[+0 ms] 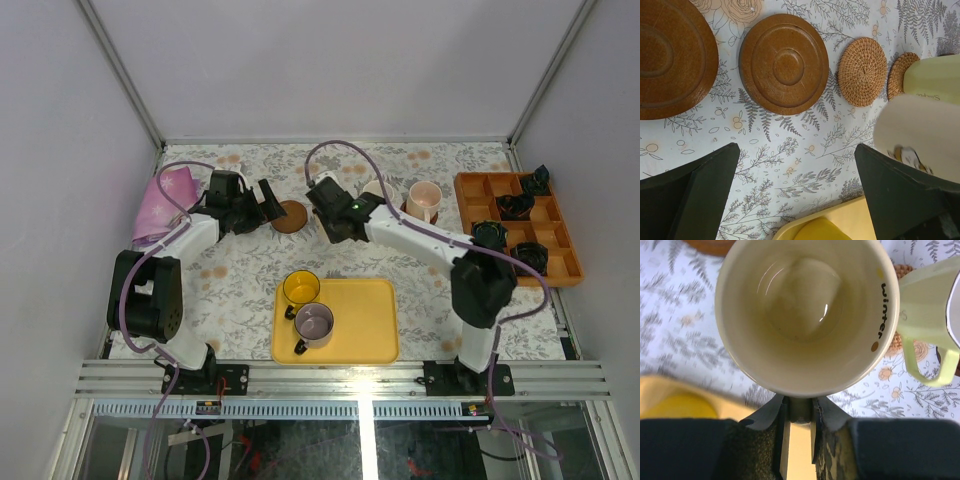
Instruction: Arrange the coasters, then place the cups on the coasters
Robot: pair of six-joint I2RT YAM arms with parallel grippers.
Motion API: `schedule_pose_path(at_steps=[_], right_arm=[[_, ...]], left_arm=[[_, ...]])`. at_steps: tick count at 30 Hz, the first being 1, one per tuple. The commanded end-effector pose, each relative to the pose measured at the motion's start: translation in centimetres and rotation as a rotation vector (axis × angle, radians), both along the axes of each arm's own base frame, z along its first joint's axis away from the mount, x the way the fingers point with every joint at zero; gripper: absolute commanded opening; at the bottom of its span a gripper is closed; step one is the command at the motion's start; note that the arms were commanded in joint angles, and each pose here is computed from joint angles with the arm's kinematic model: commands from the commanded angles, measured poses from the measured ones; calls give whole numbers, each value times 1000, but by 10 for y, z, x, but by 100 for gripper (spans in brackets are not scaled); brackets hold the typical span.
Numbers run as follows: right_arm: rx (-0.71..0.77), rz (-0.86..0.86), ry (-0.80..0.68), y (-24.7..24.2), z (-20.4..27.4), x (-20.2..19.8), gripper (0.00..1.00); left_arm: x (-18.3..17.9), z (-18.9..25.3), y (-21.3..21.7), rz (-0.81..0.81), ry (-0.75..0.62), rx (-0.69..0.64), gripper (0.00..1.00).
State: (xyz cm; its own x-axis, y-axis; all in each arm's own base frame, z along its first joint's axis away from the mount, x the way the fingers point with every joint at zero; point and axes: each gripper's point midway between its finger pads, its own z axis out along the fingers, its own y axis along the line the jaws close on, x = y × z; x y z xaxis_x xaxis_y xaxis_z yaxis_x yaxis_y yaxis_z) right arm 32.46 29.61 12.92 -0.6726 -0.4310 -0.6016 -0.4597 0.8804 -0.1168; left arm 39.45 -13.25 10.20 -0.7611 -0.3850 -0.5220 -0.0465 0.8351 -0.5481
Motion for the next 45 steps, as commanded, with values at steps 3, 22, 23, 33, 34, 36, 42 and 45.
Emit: schedule_pose_path(at_steps=[3,22,23,33,34,36,42,45], right_arm=[[96,-222,-193,25,37,56,0],[206,-350,-221,39,12,80,0],[211,-357,-218,39,10,81,0],[215,-418,-203,28,-6,91,0],[214,-423,-202,27,-8,93,0],[211,-429,-202,24,-10,95,0],[185,-446,-190,18,-22,98,0],[178,-452,-184,16,-26,100,0]], left_arm=[[4,17,0,-8,-66,11,100],[-6,12,2,-30,-49,34,100],[-6,11,2,-30,-47,35,100],[-6,9,2,-41,-43,46,100],[-6,8,3,-42,-41,48,100],[-6,7,2,-43,-38,49,100],[-4,4,2,-46,-33,51,100],[-3,3,2,-48,-30,50,100]])
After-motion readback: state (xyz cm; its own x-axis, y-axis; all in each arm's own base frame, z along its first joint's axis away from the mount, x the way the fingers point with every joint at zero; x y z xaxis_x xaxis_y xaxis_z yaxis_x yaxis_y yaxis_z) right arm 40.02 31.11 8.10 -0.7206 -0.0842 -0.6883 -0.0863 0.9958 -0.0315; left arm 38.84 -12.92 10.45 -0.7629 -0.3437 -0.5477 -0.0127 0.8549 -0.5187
